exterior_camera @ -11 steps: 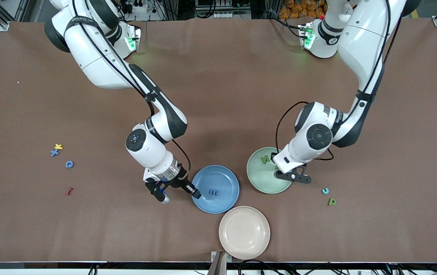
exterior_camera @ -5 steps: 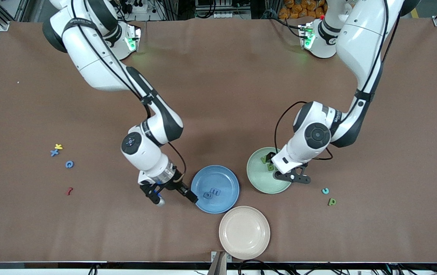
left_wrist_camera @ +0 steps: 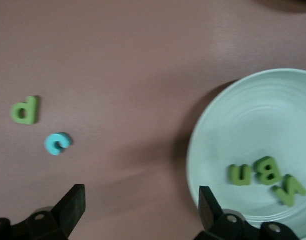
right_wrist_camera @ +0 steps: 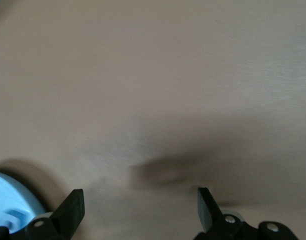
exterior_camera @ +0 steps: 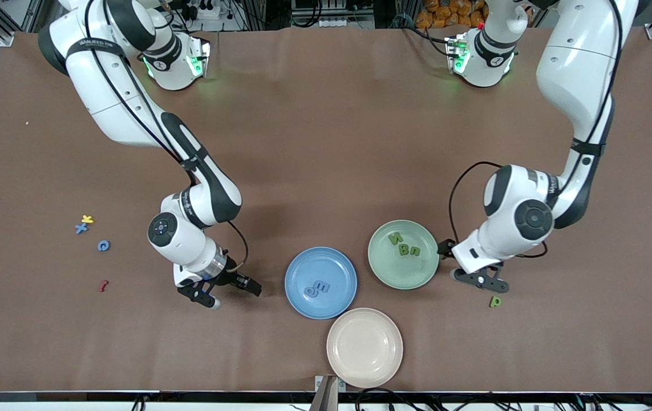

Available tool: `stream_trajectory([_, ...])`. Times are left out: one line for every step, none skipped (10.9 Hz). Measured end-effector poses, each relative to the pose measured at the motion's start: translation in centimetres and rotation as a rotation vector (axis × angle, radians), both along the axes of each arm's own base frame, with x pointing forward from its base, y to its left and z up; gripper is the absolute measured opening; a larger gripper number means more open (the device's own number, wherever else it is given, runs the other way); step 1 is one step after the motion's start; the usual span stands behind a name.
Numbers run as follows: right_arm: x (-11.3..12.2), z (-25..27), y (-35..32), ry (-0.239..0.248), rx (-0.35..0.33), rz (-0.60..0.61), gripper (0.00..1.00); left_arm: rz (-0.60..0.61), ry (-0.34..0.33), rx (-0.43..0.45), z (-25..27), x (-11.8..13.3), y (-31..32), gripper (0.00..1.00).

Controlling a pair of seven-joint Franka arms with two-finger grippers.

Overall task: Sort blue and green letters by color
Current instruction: 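Move the right gripper to the blue c while the left gripper reaches the d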

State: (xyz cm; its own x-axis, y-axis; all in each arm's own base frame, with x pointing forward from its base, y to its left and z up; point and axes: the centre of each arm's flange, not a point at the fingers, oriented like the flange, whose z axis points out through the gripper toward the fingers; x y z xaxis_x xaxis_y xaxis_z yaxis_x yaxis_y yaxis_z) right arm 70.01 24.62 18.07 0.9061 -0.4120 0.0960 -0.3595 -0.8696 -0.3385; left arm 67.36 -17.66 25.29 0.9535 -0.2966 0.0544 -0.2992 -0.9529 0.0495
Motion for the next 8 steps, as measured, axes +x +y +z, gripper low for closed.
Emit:
stream_trajectory([-0.8, 0.0, -0.8, 0.006, -0.019, 0.037, 1.0, -0.026, -0.012, 0.024, 0.1, 0.5, 1.3, 1.0])
stream_trajectory([-1.7, 0.6, -1.7, 0.008, -0.038, 0.072, 1.0, -0.036, -0.021, 0.05, 0.0, 0.8, 2.4, 1.0])
stream_trajectory([-2.7, 1.1, -2.9, 0.012, -0.06, 0.107, 1.0, -0.038, -0.025, 0.061, -0.2, 1.2, 3.1, 1.0])
stream_trajectory([-3.7, 1.7, -4.2, 0.016, -0.08, 0.137, 1.0, -0.047, -0.029, 0.066, -0.5, 1.7, 3.6, 1.0])
stream_trajectory([-4.7, 2.2, -5.6, 0.019, -0.104, 0.166, 1.0, -0.064, -0.035, 0.071, -0.8, 2.2, 3.9, 1.0])
stream_trajectory([-5.7, 2.6, -7.0, 0.022, -0.131, 0.194, 1.0, -0.07, -0.041, 0.072, -1.2, 2.9, 4.2, 1.0])
stream_trajectory([-6.9, 3.0, -8.2, 0.027, -0.153, 0.216, 1.0, -0.07, -0.048, 0.077, -1.6, 3.7, 4.7, 1.0])
stream_trajectory([-8.1, 3.3, -9.1, 0.027, -0.17, 0.229, 1.0, -0.064, -0.056, 0.086, -2.0, 4.4, 5.7, 1.0])
